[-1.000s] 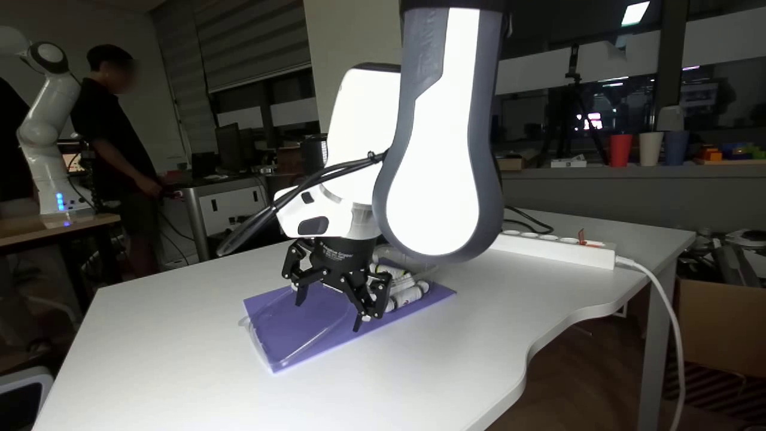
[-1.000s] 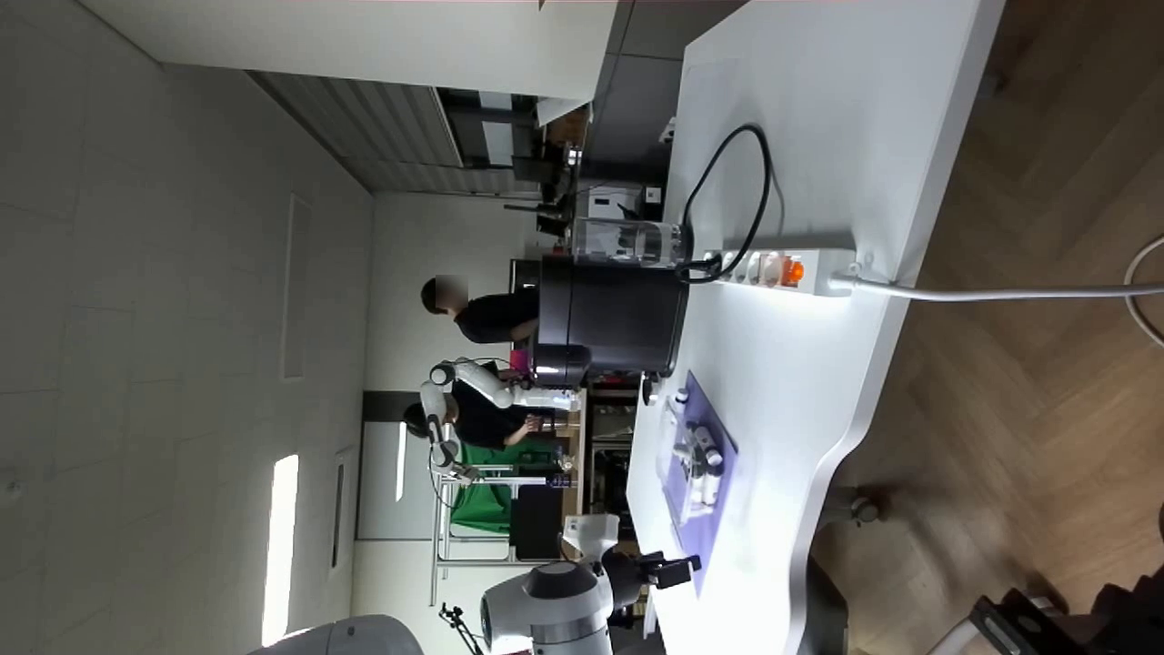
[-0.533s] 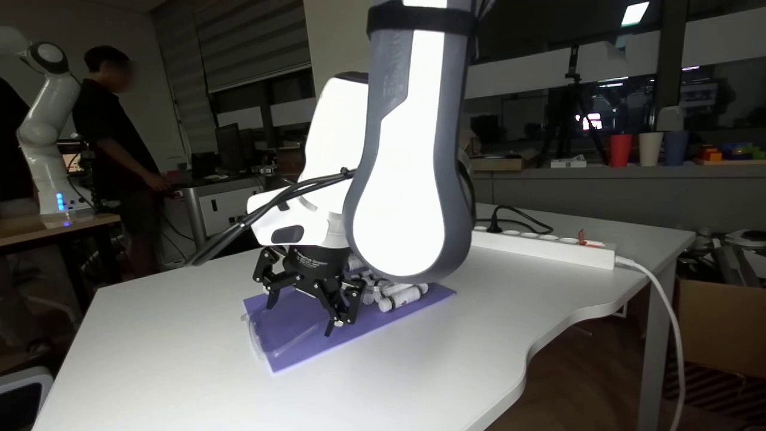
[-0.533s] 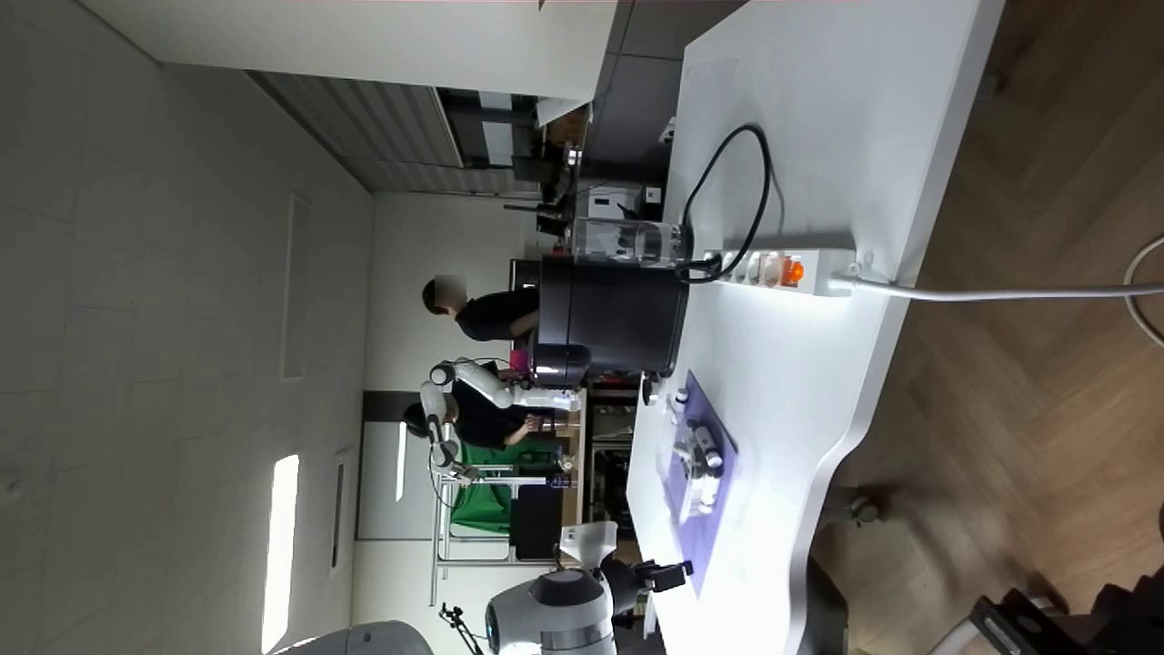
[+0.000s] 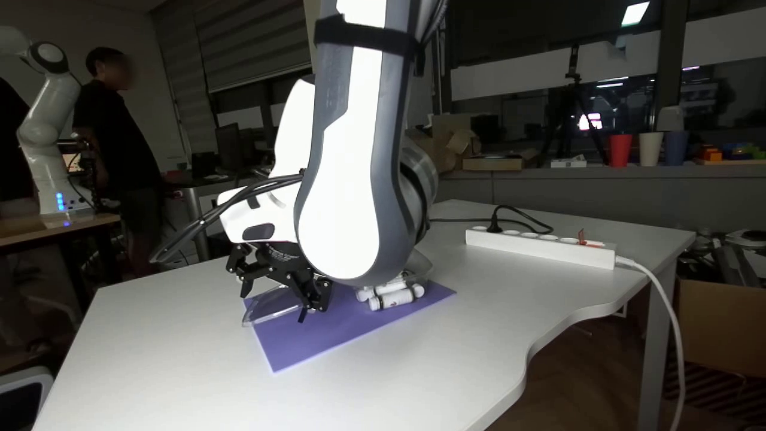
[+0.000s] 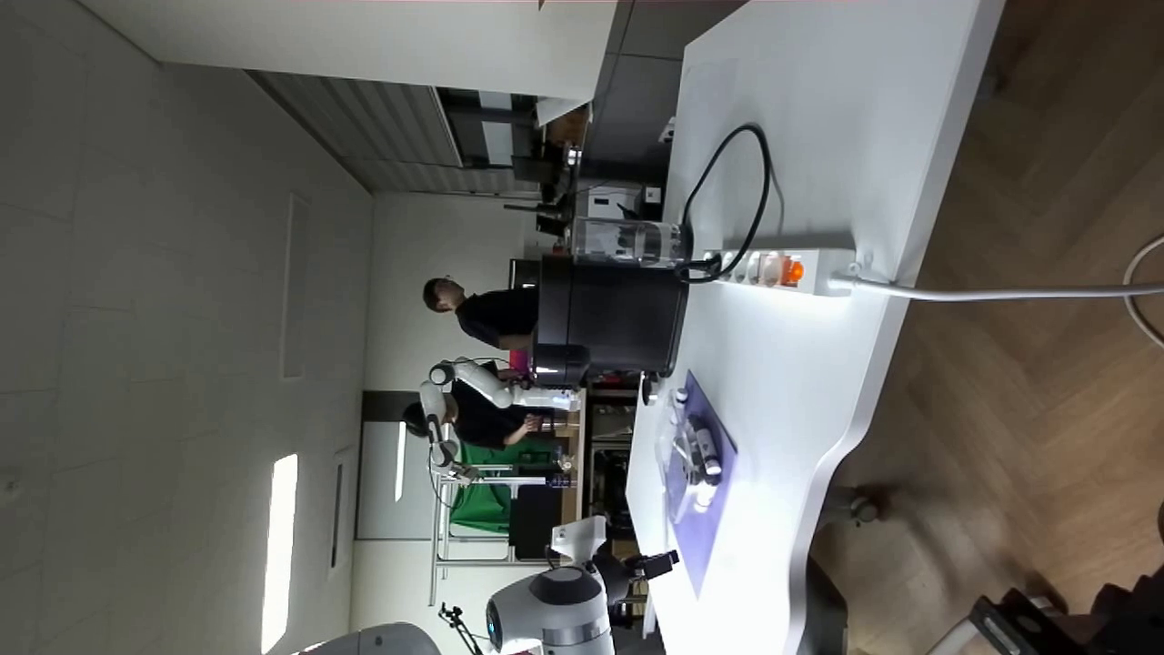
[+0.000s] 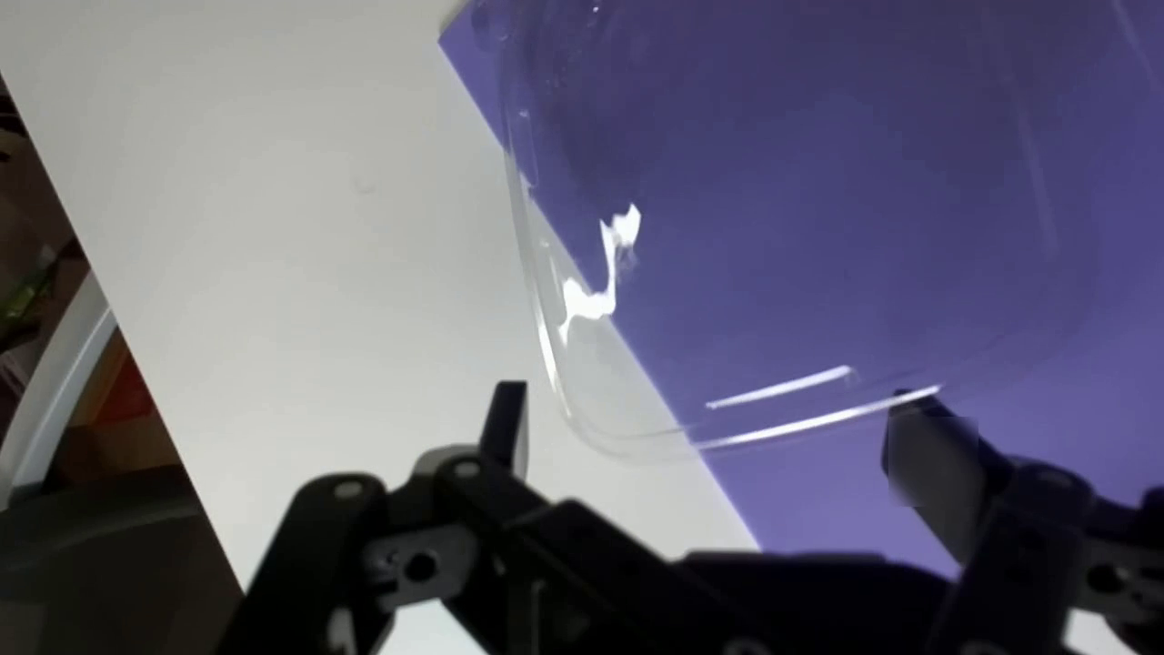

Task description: Remove one item from the transparent bowl and close its lid

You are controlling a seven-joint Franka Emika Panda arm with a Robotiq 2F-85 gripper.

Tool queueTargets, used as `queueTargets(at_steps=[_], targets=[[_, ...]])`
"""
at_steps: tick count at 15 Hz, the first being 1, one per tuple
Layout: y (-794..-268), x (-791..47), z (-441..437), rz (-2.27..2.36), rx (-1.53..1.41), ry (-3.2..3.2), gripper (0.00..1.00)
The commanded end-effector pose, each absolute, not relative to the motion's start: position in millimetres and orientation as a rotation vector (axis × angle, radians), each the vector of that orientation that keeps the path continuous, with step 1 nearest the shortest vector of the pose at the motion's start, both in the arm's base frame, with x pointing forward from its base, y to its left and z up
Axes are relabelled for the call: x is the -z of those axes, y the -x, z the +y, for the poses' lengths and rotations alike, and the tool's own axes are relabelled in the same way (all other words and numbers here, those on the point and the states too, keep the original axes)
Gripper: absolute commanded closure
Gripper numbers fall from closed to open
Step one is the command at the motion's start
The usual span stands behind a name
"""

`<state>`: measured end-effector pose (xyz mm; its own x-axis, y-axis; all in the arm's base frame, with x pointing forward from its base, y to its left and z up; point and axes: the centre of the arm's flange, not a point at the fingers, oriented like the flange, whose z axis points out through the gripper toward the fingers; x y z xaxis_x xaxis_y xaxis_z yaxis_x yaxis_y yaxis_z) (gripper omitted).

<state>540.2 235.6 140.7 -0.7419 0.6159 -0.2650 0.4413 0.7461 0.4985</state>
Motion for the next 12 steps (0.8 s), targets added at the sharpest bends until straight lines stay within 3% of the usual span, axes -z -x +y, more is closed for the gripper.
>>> queueTargets(at_steps=[1,12], targets=[[-525.0,-110.4,230.2,2.478,-0.599,-0.780,0.00],[-532.1,-82.7,268.9,2.301,-0.705,-1.169,0.00]])
